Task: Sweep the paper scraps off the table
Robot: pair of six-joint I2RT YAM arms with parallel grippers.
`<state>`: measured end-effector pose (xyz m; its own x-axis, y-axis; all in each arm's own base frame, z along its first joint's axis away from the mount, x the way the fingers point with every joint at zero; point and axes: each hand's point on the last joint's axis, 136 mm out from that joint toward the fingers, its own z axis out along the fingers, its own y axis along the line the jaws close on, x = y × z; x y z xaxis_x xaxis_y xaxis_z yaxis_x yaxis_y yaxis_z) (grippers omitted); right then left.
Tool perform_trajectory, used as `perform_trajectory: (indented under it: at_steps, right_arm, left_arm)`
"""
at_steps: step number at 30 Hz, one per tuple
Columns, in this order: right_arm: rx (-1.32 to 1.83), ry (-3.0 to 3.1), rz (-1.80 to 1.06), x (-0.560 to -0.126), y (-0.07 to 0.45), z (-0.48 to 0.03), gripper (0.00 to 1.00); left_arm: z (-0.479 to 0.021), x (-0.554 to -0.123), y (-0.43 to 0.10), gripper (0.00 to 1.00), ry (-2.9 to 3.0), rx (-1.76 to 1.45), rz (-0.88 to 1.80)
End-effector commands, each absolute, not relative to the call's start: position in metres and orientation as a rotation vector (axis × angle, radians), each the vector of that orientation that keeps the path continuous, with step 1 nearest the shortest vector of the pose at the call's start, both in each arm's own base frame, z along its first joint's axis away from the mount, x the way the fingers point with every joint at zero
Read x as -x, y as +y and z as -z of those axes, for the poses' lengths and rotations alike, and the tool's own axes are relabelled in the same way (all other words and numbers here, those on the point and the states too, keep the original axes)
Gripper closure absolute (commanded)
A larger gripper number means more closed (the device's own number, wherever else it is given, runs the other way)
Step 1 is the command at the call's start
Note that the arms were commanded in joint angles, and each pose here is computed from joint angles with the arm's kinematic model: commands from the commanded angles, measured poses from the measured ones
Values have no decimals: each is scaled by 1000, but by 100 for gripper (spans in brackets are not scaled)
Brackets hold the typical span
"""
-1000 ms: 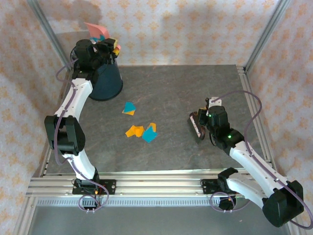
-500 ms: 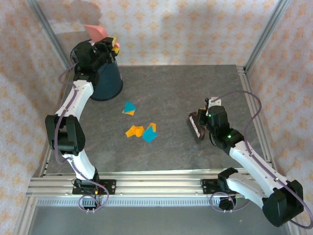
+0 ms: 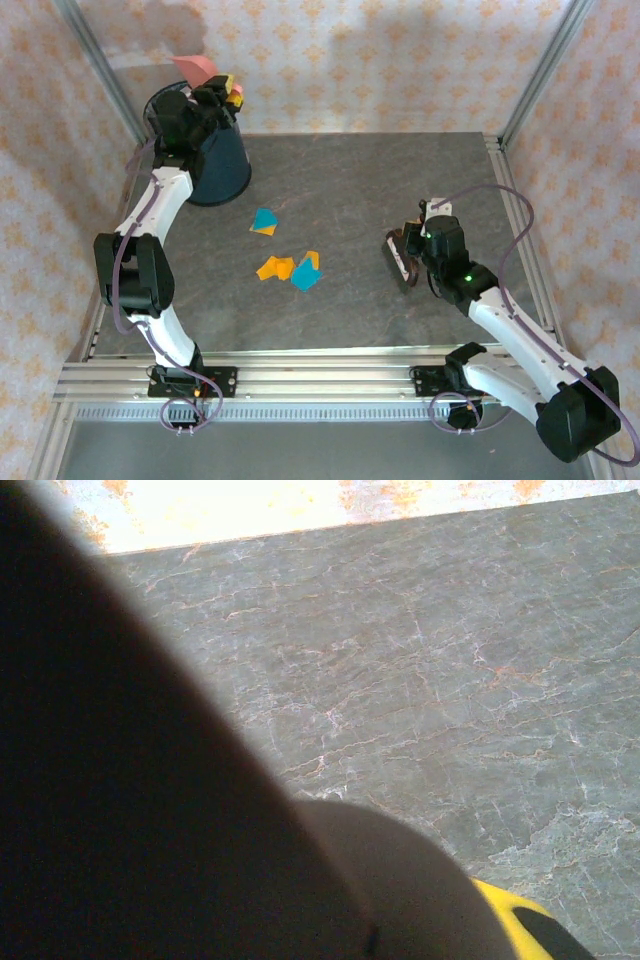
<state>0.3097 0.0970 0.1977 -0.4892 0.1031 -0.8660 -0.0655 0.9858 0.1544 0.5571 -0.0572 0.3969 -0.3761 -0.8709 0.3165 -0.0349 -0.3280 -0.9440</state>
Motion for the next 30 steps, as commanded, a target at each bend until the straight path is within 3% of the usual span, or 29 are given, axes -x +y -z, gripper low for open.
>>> perform_trajectory:
  at_steps: [1, 13, 30]
  right_arm:
    - [-45, 2039, -226, -313, 99, -208, 100]
    - [-65, 2025, -233, -314, 99, -213, 100]
    - [-87, 2017, -230, -315, 97, -215, 100]
  left_arm:
    - [-444, -538, -55, 100, 1218, 1095, 1808]
    - [-423, -518, -72, 100, 1545, 936, 1542]
    - [-397, -461, -64, 100, 1981, 579, 910]
